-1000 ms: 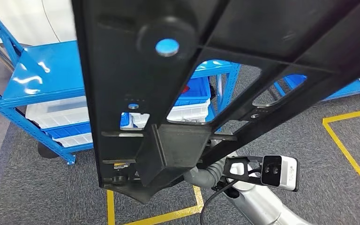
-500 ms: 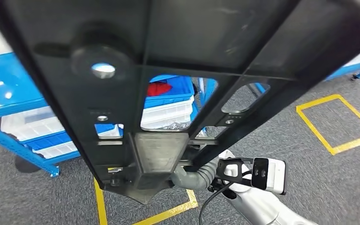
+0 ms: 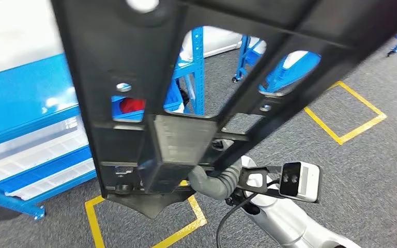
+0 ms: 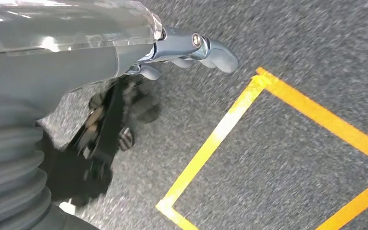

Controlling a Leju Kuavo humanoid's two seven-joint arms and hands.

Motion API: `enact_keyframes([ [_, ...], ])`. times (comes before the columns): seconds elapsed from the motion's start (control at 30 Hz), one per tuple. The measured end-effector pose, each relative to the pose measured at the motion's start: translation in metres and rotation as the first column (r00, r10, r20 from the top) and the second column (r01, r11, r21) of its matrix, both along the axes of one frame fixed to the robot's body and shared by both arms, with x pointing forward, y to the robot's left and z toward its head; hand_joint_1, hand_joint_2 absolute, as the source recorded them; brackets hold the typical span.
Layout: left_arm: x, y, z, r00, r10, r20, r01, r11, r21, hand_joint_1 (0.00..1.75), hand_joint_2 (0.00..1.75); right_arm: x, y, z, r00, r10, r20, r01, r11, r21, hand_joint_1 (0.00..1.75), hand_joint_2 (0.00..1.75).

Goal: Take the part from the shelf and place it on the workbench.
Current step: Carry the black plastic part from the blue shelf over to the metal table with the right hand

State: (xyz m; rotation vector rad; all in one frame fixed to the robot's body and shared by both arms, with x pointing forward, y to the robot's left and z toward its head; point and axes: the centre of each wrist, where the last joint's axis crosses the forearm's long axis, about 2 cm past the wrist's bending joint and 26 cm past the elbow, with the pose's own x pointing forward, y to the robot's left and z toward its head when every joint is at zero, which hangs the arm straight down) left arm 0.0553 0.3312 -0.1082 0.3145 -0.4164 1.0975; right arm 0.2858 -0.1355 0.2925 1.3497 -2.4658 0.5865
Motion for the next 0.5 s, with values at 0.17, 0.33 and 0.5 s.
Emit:
enact_keyframes([
  [0.17,-0.003,0.011,0.001,1.0,-0.005,-0.008,0.005,1.0,0.021,0.0,1.75,-0.012,-0.005,-0.01,1.0,-0.001,-0.005,0.001,1.0,0.021,1.75,1.75],
  [0.33,-0.002,0.021,0.002,1.0,-0.016,0.01,0.015,0.999,0.045,0.0,1.75,-0.023,-0.012,-0.009,1.0,-0.024,0.008,0.024,0.999,0.04,1.75,1.75],
  [0.5,-0.002,0.025,0.002,1.0,-0.016,0.01,0.015,0.998,0.053,0.0,1.75,-0.031,-0.018,-0.005,0.999,-0.033,0.018,0.033,0.998,0.046,1.75,1.75],
])
